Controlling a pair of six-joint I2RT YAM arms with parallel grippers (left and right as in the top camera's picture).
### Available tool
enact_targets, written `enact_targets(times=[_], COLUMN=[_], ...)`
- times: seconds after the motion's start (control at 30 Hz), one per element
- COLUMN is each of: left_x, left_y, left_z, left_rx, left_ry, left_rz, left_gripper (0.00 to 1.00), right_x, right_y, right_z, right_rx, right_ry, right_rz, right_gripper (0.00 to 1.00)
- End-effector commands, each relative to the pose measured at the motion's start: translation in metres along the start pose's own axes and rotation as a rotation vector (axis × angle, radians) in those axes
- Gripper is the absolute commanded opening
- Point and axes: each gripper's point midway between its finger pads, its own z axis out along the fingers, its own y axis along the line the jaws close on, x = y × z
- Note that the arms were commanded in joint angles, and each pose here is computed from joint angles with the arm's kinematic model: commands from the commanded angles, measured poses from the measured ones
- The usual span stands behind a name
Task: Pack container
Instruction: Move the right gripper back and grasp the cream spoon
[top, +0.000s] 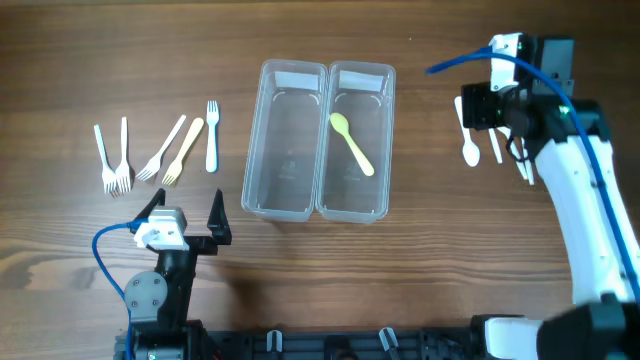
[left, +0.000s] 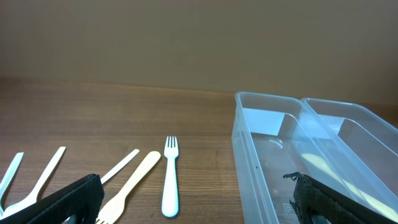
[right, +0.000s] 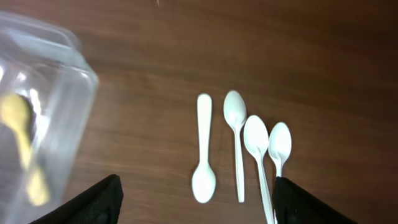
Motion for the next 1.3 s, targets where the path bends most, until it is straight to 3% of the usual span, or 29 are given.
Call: enact_targets(times=[0.0,0.47,0.93,1.03,1.07,1.13,1.27], left_x=[0.003,0.003,0.003,0.003,0.002,0.003,0.003], left_y=[0.002,0.002,0.001,0.002,0.001,0.001,0.002], left_z=[0.000,0.000,0.000,0.000,0.000,0.000,0.000], left_rx=[-0.007,-0.007,-0.006,-0.007,-0.006,-0.006,-0.007], left_ry=[0.002,0.002,0.002,0.002,0.001,0.002,0.002], left_rz=[0.015,0.015,0.015,0.015,0.015,0.015,0.015], left_gripper=[1.00,1.00,1.00,1.00,1.00,1.00,1.00], right_x=[0.017,0.101,0.133,0.136,0.135,0.135,0.135], right_y=[0.003,0.016,0.008,0.008,0.009,0.009,0.012], right_z=[0.044,0.149,0.168,0.168,0.169,0.169,0.168], right_rx=[-0.023,-0.052,-0.022,-0.015,-0.025,-0.025,-0.040], right_ry=[0.097,0.418,0.521,0.526,0.524,0.523,0.525], right_rz=[-0.040,-0.020,0.101,0.133,0.139,0.138,0.139], right_gripper=[0.78,0.77,0.76,0.63,0.21,0.08,0.04])
